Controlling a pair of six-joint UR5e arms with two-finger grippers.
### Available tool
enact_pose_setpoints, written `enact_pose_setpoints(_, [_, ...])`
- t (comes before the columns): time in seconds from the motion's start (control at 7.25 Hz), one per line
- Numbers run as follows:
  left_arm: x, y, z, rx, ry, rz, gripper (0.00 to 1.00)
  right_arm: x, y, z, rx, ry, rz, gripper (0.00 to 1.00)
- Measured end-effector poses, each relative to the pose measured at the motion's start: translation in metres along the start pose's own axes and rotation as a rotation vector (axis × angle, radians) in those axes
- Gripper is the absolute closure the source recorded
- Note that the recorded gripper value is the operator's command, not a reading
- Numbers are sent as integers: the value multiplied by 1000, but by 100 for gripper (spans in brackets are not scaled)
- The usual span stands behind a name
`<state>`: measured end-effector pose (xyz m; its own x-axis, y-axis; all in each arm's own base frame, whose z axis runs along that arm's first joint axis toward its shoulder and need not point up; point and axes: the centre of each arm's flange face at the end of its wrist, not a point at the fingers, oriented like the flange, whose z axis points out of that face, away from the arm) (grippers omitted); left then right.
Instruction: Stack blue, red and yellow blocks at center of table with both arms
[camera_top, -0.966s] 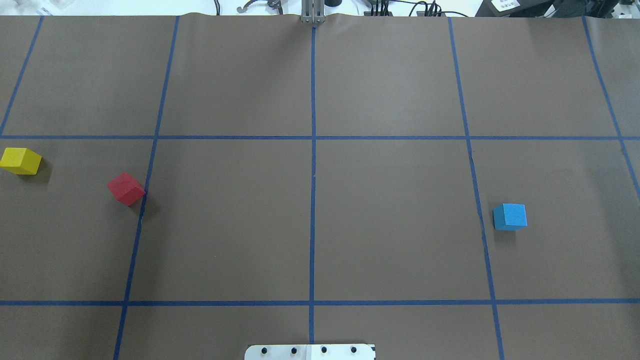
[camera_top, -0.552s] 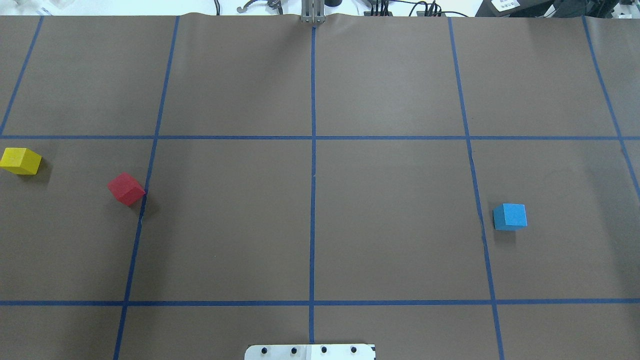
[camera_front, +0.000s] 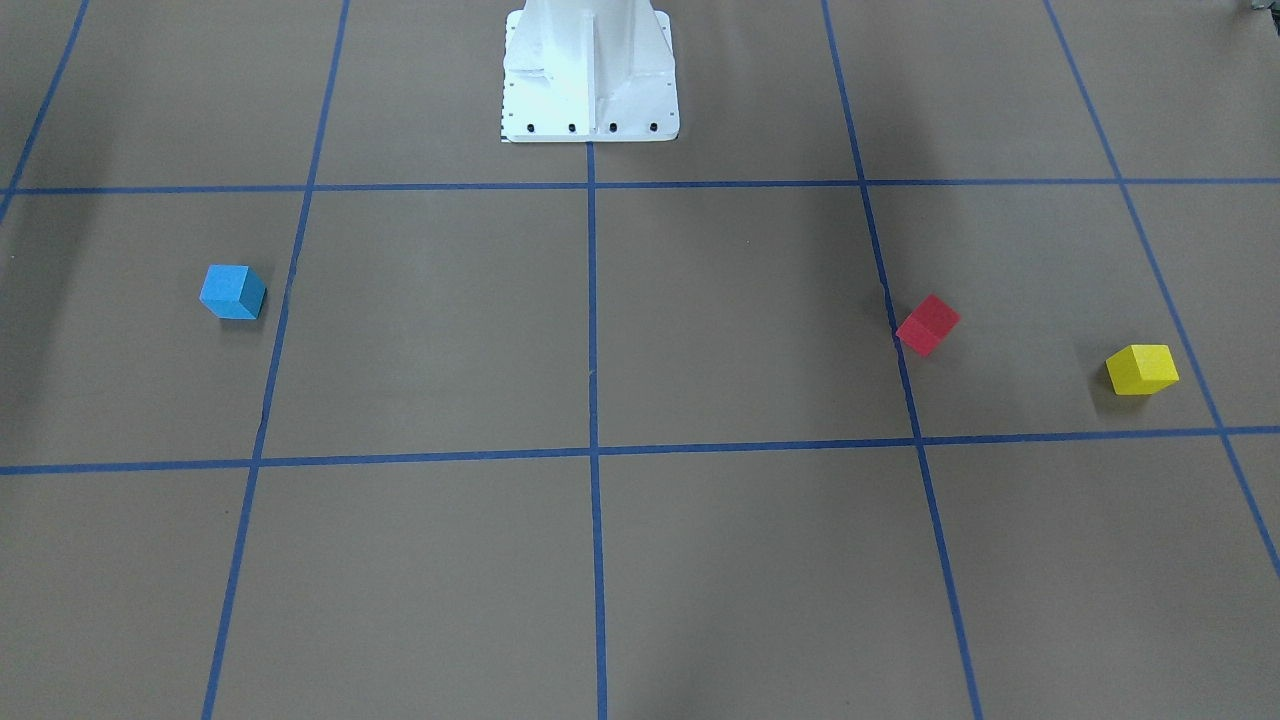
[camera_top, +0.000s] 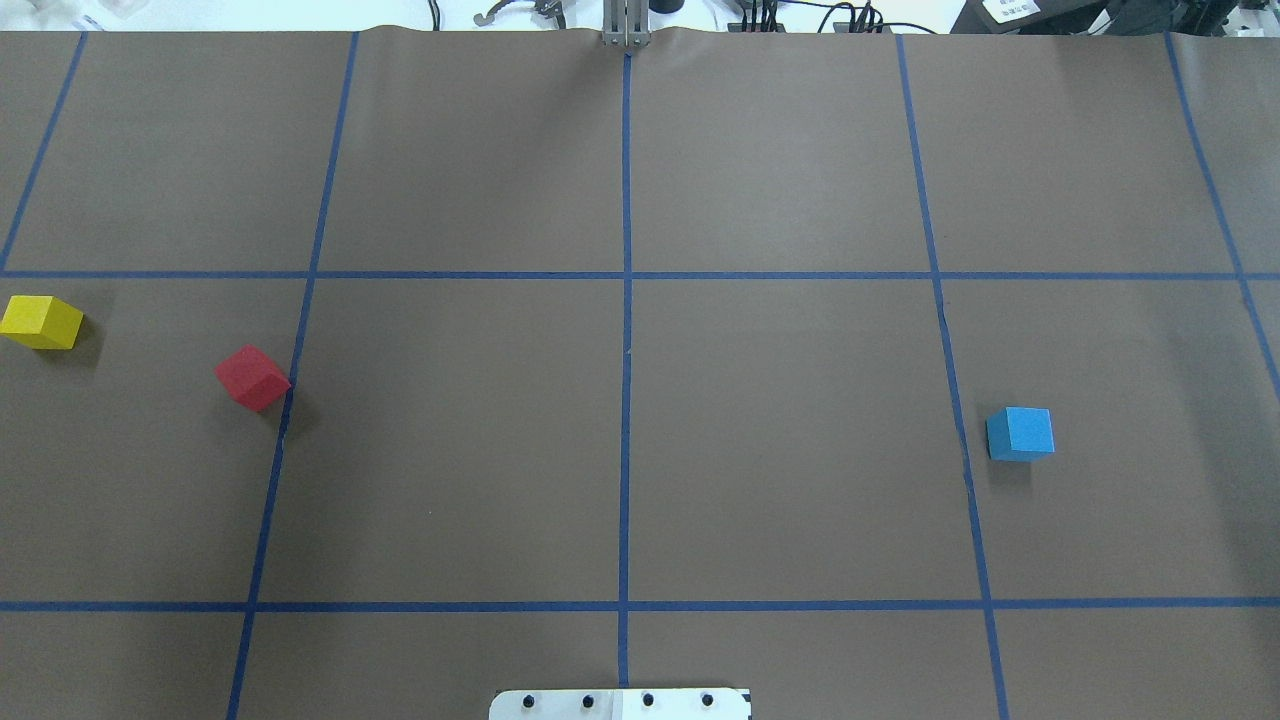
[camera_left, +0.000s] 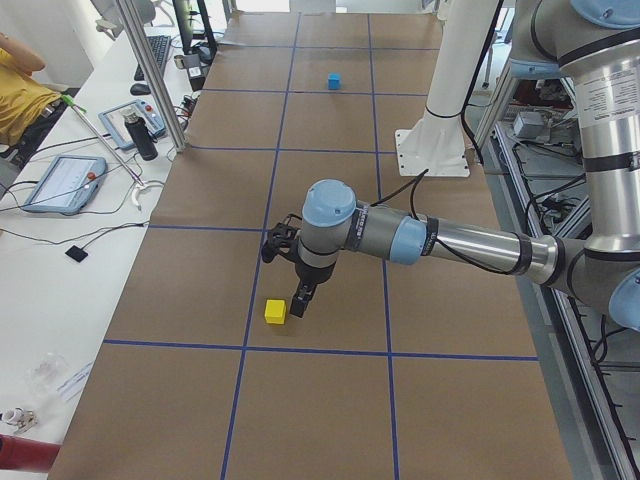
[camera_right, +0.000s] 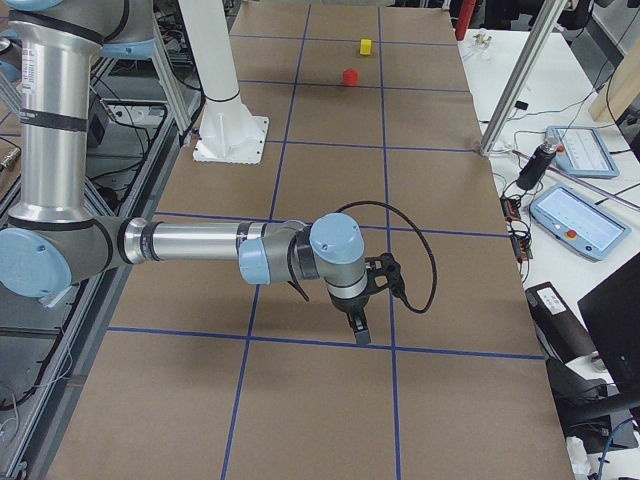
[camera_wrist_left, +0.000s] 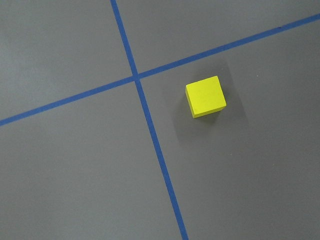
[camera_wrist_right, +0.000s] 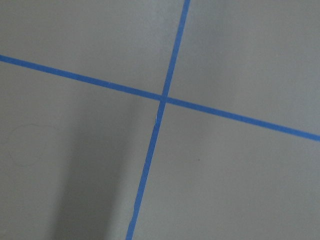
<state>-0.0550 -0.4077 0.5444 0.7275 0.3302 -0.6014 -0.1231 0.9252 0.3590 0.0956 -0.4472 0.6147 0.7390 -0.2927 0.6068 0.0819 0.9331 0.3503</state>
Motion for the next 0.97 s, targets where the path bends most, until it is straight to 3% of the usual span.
enact_pose_setpoints(0.28, [2, -46, -15, 61, -46, 39, 0, -6, 1, 3, 38, -82, 7, 1])
enact_pose_setpoints(0.55, [5, -60, -21, 83, -58, 41, 0, -38, 1, 12, 55, -157, 62, 1])
enact_pose_setpoints(0.69, [6, -62, -23, 88, -59, 42, 0, -76, -10, 18, 43, -181, 130, 1])
enact_pose_setpoints(0.97, [8, -63, -25, 93, -58, 45, 0, -175, -24, 27, 1, -170, 250, 1])
